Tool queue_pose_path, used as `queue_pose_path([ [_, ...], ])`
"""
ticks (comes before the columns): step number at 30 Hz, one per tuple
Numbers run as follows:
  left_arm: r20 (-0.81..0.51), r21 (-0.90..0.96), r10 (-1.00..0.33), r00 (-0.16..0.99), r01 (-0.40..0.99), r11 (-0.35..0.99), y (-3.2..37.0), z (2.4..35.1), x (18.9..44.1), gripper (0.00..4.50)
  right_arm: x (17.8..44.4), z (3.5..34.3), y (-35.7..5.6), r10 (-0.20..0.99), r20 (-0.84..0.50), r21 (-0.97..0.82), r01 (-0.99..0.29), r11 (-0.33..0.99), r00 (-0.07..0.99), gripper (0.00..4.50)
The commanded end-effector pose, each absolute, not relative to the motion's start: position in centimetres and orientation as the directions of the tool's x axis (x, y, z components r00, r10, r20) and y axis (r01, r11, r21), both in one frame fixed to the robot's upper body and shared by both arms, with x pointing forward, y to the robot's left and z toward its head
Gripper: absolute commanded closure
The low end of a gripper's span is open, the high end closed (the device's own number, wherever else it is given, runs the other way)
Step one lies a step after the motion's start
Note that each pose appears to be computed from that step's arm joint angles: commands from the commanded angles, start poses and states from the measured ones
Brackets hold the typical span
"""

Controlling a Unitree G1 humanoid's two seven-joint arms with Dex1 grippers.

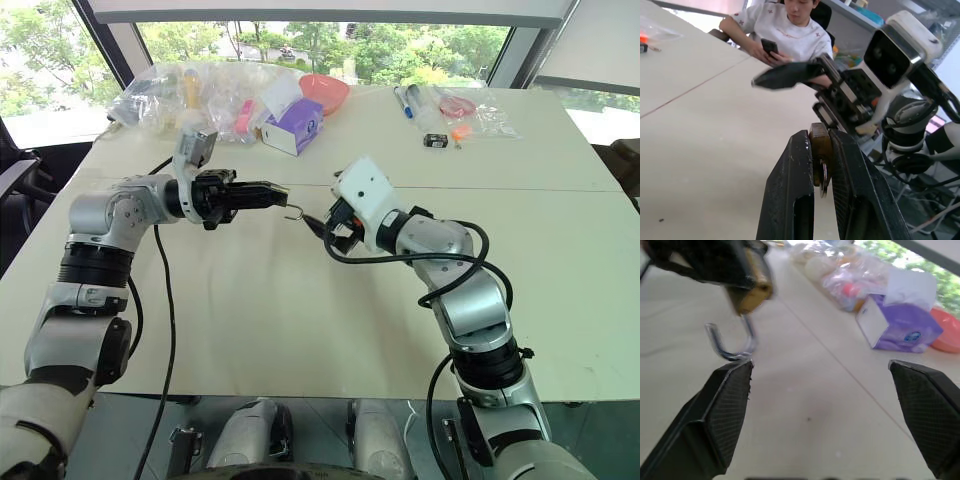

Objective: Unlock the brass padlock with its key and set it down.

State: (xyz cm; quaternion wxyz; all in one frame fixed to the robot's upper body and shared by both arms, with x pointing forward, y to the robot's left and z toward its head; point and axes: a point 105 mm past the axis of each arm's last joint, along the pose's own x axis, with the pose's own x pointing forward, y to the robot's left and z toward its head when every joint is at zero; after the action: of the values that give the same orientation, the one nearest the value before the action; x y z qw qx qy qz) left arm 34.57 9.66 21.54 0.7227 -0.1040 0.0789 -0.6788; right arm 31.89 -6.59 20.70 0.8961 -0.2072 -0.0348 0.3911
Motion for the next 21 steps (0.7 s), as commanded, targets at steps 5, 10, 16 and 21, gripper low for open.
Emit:
queue_pose_path([
  [5,0.004,-0.32,-0.984,0.18,0.932,0.17,7.6,19.3,36.4,4.39,29.2,20.7,-10.7,0.653,-0.225,-0.4,-0.679,0.615,0.723,0.05],
  [10,-0.019,-0.532,-0.981,0.191,0.829,0.172,4.7,16.0,36.4,4.39,25.2,18.8,-11.4,0.684,-0.396,-0.223,-0.787,0.576,0.613,0.05],
  [16,-0.137,-0.663,-0.958,0.252,0.695,0.277,1.0,11.6,37.3,4.39,24.6,17.0,-12.6,0.595,-0.491,-0.227,-0.753,0.618,0.636,0.05],
  [21,-0.147,-0.688,-0.955,0.257,0.667,0.285,-0.4,10.4,37.6,4.39,25.2,17.1,-12.6,0.57,-0.474,-0.247,-0.723,0.645,0.671,0.05],
])
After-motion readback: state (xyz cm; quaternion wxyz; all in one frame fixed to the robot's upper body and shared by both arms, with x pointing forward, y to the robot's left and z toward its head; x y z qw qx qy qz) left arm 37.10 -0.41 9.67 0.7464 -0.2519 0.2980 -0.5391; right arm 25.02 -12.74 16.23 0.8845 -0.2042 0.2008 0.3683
